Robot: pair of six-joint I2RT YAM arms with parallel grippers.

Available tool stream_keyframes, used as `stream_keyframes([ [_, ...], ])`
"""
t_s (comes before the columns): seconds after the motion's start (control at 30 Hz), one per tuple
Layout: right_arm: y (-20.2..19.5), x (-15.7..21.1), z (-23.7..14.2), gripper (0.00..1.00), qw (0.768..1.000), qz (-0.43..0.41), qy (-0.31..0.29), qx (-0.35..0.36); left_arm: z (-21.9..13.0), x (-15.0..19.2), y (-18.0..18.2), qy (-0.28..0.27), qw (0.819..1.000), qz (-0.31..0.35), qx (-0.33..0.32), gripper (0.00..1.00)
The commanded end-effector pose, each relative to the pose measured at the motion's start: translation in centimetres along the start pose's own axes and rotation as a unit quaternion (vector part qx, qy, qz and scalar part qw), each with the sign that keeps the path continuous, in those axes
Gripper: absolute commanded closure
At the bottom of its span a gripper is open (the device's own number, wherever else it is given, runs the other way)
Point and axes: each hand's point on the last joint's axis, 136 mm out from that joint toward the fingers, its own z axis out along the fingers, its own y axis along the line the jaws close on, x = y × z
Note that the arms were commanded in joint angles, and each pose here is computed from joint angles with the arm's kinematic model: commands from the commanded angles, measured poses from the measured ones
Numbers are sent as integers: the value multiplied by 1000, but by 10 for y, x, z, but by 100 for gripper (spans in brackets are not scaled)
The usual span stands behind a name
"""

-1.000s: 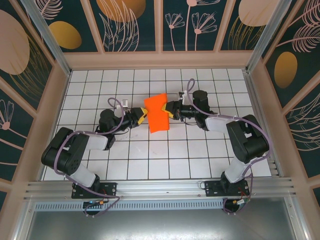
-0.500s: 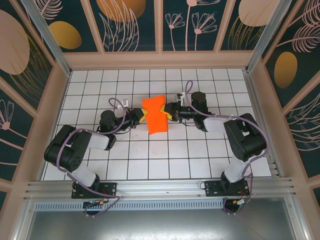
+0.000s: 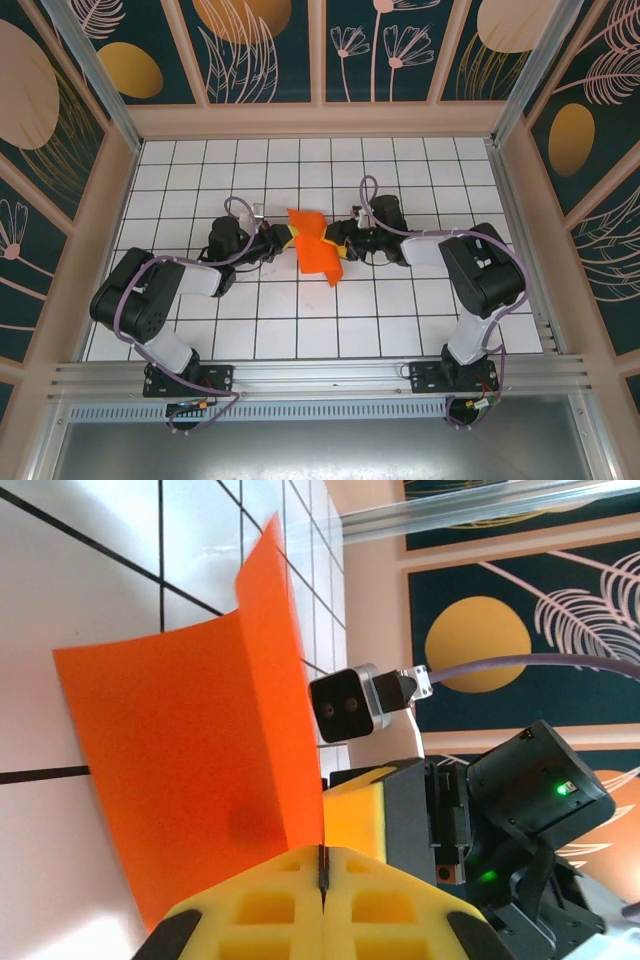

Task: Fold a paper plane with a square sheet of paper (pick it up from the middle)
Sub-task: Fold the square sheet of paper in half at the center of the table.

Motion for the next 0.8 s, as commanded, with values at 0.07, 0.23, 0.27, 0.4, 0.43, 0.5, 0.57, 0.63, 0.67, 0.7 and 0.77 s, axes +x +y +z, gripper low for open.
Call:
stream_keyframes([
  [0.07,-14,-3,2,44,998,-22,-12,62,13,2,6,10,1000,16,-16,100],
  [0.23,-20,-11,-14,35,992,-37,-46,109,22,6,-1,14,1000,19,-6,100],
  [0.27,-21,-13,-18,33,991,-39,-53,115,23,7,-3,14,1000,20,-3,100],
  [0.4,-26,-19,-35,28,988,-37,-78,130,35,12,-8,21,1000,20,10,100],
  [0.43,-26,-22,-40,28,987,-36,-84,129,38,14,-12,23,999,21,15,100],
  [0.5,-25,-25,-48,27,988,-37,-90,119,45,19,-15,28,999,24,19,100],
  [0.57,-23,-27,-55,27,989,-41,-91,107,52,23,-11,32,999,21,11,100],
  [0.63,-22,-27,-60,27,990,-48,-89,100,58,27,-3,33,999,18,-1,100],
  [0.67,-22,-26,-61,26,990,-51,-85,95,60,29,2,33,999,16,-11,100],
  [0.7,-21,-25,-61,26,991,-54,-80,93,62,29,8,31,999,15,-23,100],
  [0.77,-21,-22,-59,26,991,-67,-66,91,63,31,22,25,998,15,-54,100],
])
